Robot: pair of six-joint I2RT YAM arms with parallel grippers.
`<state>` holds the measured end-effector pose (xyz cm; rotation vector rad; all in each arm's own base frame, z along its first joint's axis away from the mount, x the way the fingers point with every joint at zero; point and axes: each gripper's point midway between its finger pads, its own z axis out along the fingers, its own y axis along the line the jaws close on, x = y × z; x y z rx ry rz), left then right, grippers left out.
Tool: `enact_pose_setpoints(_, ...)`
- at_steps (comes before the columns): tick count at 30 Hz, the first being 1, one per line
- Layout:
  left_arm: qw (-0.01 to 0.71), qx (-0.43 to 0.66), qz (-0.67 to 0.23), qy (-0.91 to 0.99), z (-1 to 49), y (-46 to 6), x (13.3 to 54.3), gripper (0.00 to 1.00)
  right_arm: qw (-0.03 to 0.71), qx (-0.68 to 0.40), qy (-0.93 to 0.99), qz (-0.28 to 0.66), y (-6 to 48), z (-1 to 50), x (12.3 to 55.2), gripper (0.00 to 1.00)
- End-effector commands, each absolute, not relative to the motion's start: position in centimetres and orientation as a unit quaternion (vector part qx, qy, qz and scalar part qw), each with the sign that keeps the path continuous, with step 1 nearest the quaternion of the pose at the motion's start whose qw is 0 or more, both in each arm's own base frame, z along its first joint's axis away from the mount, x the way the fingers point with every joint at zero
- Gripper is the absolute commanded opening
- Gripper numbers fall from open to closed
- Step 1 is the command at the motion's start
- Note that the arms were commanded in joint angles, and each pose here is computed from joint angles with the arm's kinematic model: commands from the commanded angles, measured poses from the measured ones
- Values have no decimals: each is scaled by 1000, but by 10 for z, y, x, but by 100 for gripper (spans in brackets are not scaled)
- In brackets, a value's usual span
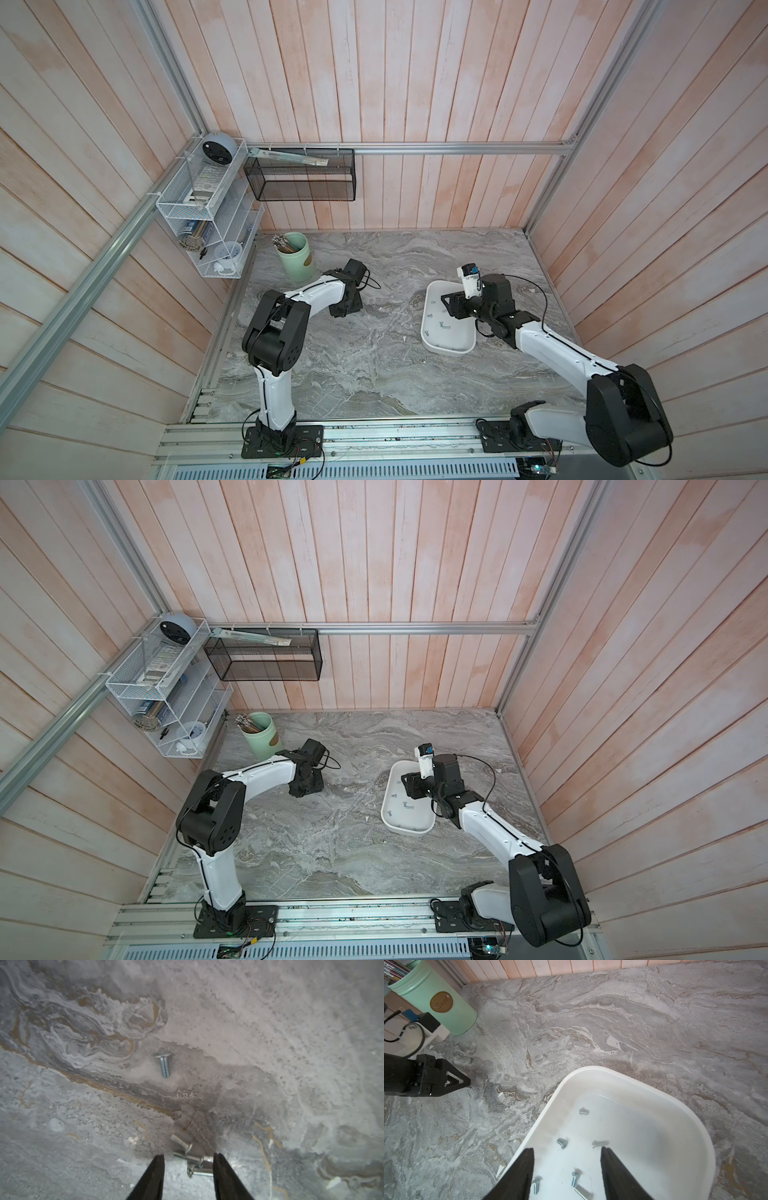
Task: Put the screws on the desktop into the storage box
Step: Adjust the screw at the center of the board.
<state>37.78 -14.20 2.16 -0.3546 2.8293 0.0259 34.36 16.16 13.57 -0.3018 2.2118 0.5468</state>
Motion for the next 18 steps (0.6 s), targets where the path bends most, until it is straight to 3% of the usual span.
enact_pose_setpoints(1,127,-129,33,983,8,-130,365,44,407,-121,877,226,167,140,345,57)
enact_pose_setpoints(8,112,-126,26,985,-2,-127,348,43,407,-119,877,227,167,139,345,57)
enact_pose_setpoints(13,106,-124,21,986,-5,-127,342,33,406,-117,877,228,167,138,346,57)
enact_pose_setpoints(18,93,-121,10,988,-5,-131,335,33,406,-118,878,226,167,139,345,57)
